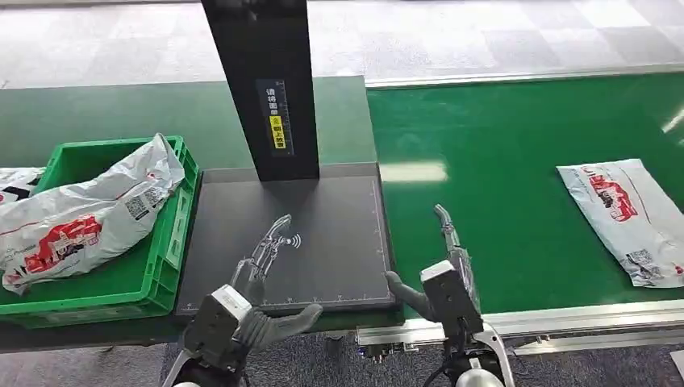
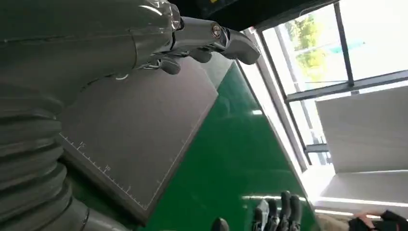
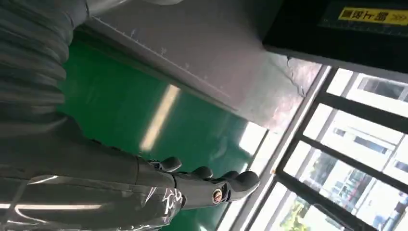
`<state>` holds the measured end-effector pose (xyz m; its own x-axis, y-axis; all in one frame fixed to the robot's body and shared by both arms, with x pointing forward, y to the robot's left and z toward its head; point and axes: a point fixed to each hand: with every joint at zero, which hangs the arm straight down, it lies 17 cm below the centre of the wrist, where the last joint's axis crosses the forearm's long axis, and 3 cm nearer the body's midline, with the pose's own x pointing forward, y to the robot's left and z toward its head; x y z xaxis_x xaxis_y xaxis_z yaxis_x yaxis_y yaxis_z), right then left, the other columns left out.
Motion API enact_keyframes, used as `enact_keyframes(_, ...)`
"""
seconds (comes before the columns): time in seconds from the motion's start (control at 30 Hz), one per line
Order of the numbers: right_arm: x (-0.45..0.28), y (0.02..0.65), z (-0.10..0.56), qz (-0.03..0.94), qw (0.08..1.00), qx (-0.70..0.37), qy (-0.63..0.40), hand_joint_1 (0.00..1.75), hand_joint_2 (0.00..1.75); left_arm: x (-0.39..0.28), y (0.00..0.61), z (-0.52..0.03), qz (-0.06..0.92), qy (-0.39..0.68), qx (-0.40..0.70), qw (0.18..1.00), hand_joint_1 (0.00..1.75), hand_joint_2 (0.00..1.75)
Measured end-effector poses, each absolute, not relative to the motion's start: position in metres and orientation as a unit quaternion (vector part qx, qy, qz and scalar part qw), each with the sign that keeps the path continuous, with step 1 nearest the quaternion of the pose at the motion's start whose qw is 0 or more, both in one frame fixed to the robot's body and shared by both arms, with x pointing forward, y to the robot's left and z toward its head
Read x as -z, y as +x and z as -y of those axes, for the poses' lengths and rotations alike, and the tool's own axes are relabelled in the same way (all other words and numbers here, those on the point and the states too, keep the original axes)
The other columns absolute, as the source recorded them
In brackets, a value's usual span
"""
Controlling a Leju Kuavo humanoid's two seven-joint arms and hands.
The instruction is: Moved the parcel from conveyor to table for the left to box.
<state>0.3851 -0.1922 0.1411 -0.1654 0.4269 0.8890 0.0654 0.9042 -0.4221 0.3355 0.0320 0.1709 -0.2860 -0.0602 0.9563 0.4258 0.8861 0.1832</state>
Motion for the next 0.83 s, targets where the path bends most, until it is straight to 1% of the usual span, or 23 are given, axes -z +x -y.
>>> enact_keyframes(0.1,-0.147,0.385,0.198,0.753,0.62,-0.132,-0.178,0.0,1.75,-0.166,0.333,-0.026,0.768,-0.126,0.212,0.591,0.0,1.75)
enact_keyframes(0.4,-0.148,0.376,0.216,0.764,0.622,-0.071,-0.156,0.0,1.75,-0.155,0.333,-0.02,0.76,-0.137,0.217,0.597,0.0,1.75)
enact_keyframes(0.83,-0.146,0.372,0.215,0.768,0.624,-0.061,-0.131,0.0,1.75,-0.147,0.343,-0.033,0.762,-0.105,0.206,0.604,0.0,1.75)
